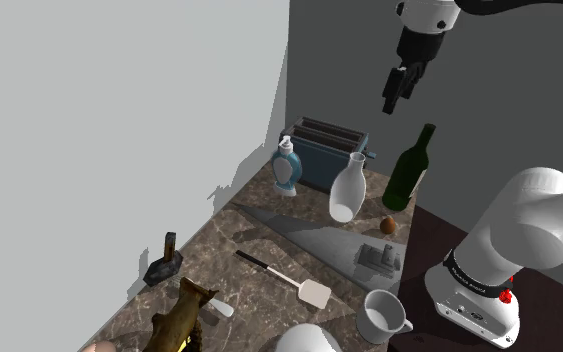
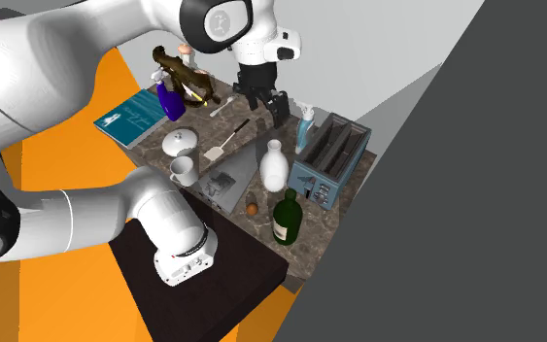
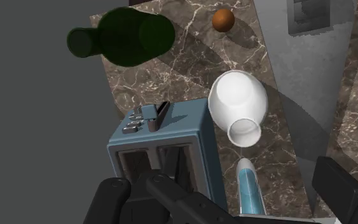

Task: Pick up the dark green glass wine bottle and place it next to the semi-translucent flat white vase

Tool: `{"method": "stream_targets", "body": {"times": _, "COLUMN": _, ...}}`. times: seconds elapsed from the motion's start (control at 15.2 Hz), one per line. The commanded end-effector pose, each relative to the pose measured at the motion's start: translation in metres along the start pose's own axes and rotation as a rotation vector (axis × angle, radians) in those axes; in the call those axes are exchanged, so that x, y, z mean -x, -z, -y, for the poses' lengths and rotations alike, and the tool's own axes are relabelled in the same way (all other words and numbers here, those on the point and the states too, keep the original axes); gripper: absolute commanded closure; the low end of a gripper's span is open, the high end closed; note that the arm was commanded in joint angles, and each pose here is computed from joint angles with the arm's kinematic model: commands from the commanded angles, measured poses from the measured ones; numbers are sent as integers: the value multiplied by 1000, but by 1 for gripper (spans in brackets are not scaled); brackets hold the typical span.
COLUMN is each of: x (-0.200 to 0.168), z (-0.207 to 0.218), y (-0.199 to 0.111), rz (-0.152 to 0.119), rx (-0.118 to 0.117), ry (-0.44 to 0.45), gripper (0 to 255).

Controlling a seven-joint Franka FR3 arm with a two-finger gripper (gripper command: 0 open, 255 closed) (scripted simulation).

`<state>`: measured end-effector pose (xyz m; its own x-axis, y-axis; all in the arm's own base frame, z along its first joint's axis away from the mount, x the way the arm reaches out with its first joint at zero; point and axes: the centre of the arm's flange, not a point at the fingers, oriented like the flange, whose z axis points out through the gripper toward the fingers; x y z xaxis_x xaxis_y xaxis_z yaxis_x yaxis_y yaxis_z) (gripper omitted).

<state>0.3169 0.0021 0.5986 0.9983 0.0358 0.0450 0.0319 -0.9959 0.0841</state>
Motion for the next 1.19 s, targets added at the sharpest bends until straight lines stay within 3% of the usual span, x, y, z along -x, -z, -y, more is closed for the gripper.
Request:
{"method": "stream_targets", "body": {"times": 0.0, "x": 0, "z": 0, "y": 0, "rz": 0, "rx": 0, "ry": 0, "gripper": 0}}
{"method": "stream_targets", "body": {"times": 0.99, "x": 71, "z": -176, "y": -98, "rz": -7, "rx": -117, "ry": -81, "gripper": 0}}
{"method": "stream_targets", "body": {"times": 1.12, "x": 72, "z": -177, "y": -105, "rz": -7, "rx": -119, "ry": -82, "gripper": 0}}
